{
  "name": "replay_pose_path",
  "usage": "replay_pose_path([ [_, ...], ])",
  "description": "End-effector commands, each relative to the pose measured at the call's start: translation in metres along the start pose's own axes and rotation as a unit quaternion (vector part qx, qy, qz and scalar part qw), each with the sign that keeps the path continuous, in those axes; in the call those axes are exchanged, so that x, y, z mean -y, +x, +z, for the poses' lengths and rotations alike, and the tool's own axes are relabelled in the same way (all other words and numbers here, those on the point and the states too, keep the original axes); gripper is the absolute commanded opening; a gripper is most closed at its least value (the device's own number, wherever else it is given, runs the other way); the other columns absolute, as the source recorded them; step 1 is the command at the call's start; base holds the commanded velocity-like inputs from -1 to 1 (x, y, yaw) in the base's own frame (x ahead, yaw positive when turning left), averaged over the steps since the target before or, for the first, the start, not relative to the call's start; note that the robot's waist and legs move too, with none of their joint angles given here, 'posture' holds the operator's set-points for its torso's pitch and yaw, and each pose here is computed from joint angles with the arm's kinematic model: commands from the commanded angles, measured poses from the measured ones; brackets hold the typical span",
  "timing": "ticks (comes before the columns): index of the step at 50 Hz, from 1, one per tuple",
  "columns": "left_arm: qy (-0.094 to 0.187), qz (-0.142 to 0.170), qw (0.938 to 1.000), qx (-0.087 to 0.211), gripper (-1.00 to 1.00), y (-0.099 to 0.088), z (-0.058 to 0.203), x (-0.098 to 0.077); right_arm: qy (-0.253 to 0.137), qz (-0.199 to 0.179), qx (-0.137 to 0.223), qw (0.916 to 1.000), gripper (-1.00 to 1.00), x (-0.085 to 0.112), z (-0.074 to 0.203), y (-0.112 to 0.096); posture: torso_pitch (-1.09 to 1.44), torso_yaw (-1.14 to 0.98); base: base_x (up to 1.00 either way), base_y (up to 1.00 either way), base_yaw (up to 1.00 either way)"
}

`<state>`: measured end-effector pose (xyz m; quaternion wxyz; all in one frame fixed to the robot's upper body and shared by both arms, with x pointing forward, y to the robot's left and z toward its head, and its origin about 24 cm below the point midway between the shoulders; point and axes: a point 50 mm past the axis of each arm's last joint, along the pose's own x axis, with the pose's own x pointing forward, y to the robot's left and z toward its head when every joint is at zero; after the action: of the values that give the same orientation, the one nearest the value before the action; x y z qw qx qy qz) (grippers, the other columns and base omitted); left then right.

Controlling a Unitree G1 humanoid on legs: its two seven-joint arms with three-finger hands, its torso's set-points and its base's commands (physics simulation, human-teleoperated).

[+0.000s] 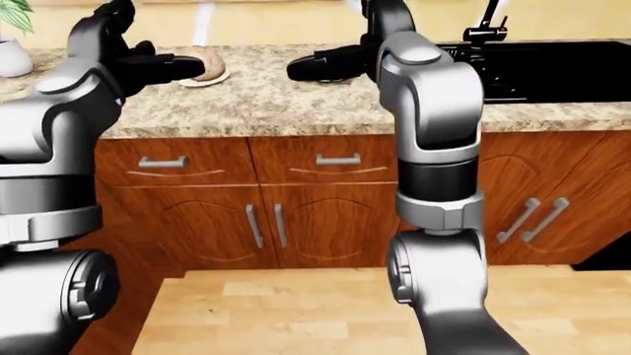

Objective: Place all breads on the cutting board.

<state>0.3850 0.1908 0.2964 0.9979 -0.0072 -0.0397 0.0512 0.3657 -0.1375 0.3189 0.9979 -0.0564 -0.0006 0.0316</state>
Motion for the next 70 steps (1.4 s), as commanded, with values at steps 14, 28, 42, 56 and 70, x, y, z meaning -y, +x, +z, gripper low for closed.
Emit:
replay_pose_path([
  [14, -0.012, -0.006, 0.9975, 0.070, 1.00, -0.008, 0.038, 0.003, 0.001, 0.003, 0.066, 0.9978, 1.00, -0.004, 0.037, -0.007, 0.00, 0.00, 0.15, 0.00, 0.00],
  [28, -0.018, 0.001, 0.9977, 0.065, 1.00, -0.007, 0.031, -0.002, 0.000, 0.008, 0.060, 0.9981, 1.00, -0.009, 0.032, -0.004, 0.00, 0.00, 0.14, 0.03, 0.00],
  [42, -0.017, -0.001, 0.9977, 0.066, 1.00, -0.008, 0.034, 0.000, -0.002, 0.010, 0.060, 0.9982, 1.00, -0.008, 0.033, -0.004, 0.00, 0.00, 0.13, 0.05, 0.00],
  [56, -0.010, 0.002, 0.9980, 0.063, 1.00, -0.005, 0.030, -0.003, -0.001, 0.014, 0.054, 0.9984, 1.00, -0.009, 0.025, 0.001, 0.00, 0.00, 0.12, 0.05, 0.00],
  [70, -0.012, 0.000, 0.9979, 0.064, 1.00, -0.005, 0.033, -0.001, -0.004, 0.018, 0.055, 0.9983, 1.00, -0.012, 0.030, 0.002, 0.00, 0.00, 0.12, 0.05, 0.00],
])
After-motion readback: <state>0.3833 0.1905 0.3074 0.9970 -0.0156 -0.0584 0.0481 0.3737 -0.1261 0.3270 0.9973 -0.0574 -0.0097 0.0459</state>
